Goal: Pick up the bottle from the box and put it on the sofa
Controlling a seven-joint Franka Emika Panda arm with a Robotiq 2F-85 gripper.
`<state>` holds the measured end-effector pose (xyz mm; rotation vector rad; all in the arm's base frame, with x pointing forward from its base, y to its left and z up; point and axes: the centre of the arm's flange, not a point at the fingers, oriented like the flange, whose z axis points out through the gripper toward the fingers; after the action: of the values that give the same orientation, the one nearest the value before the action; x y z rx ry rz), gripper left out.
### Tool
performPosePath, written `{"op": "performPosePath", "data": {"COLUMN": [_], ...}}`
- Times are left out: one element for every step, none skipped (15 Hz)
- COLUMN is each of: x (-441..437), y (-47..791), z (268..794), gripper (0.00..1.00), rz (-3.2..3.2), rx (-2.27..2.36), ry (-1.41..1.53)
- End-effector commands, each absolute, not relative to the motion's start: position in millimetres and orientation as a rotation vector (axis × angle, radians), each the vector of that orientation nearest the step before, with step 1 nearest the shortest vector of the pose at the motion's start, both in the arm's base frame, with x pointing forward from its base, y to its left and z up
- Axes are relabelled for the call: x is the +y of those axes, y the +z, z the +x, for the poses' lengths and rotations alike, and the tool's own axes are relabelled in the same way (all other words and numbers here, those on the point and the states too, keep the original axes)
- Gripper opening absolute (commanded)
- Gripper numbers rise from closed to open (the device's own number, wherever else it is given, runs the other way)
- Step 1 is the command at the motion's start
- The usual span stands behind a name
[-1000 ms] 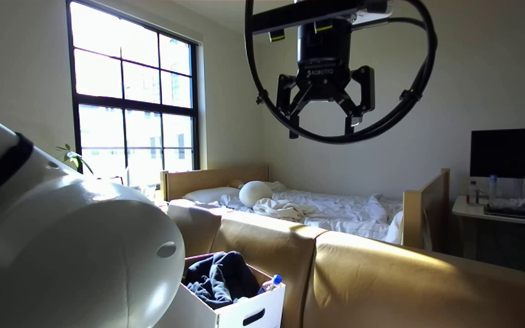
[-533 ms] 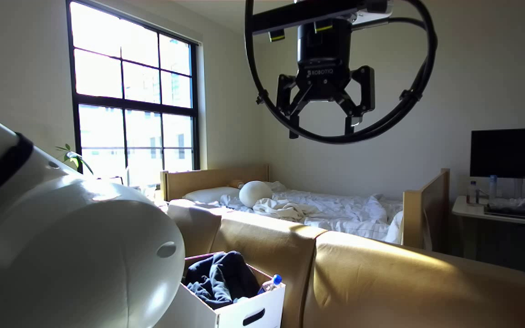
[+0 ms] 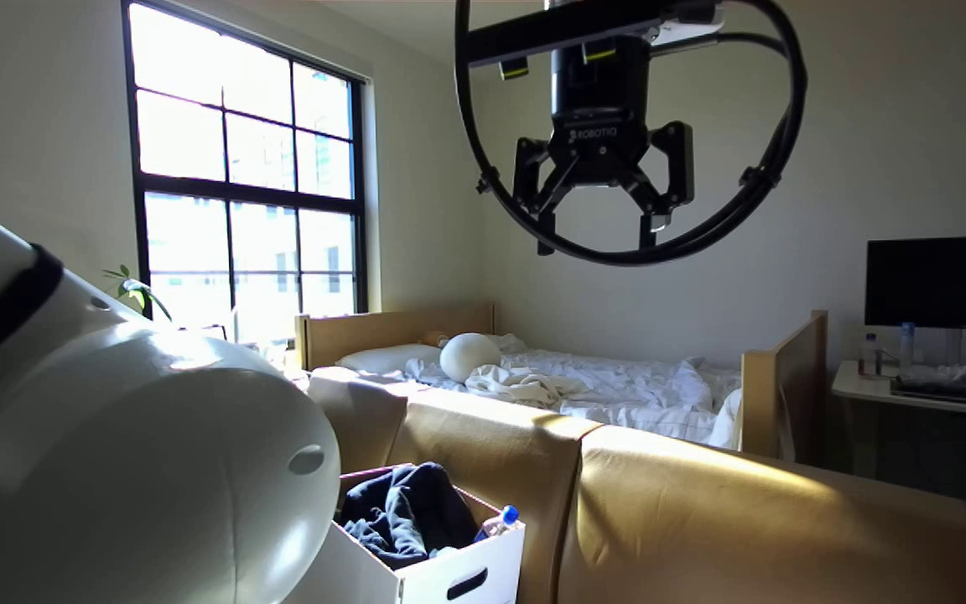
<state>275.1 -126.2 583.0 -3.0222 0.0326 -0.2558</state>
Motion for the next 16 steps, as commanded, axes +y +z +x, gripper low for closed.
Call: {"op": "performPosePath", "data": {"x": [-138, -138, -137, -132, -125, -112, -98, -82, -68, -55, -41, -24, -7, 11, 32, 10], "y": [571, 562, 554, 543, 533, 519, 498, 480, 455, 430, 405, 381, 358, 337, 318, 352], "z": [324, 343, 359, 379, 394, 411, 425, 438, 448, 455, 461, 465, 472, 479, 485, 459], "gripper": [1.0, 1.0, 1.0, 1.0, 1.0, 1.0, 1.0, 1.0, 1.0, 1.0, 1.0, 1.0, 1.0, 1.0, 1.0, 1.0], "rz": [-3.074, -3.103, -3.094, -3.055, -3.021, -2.995, -2.955, -2.915, -2.928, -2.904, -2.894, -2.878, -2.867, -2.835, -2.819, -2.85], "rx": [-0.004, -0.005, -0.012, -0.013, -0.033, -0.052, -0.06, -0.08, -0.06, -0.061, -0.044, -0.076, -0.101, -0.137, -0.157, -0.095], "ry": [-0.332, -0.419, -0.497, -0.535, -0.552, -0.547, -0.53, -0.499, -0.484, -0.414, -0.357, -0.305, -0.271, -0.233, -0.2, -0.224]}}
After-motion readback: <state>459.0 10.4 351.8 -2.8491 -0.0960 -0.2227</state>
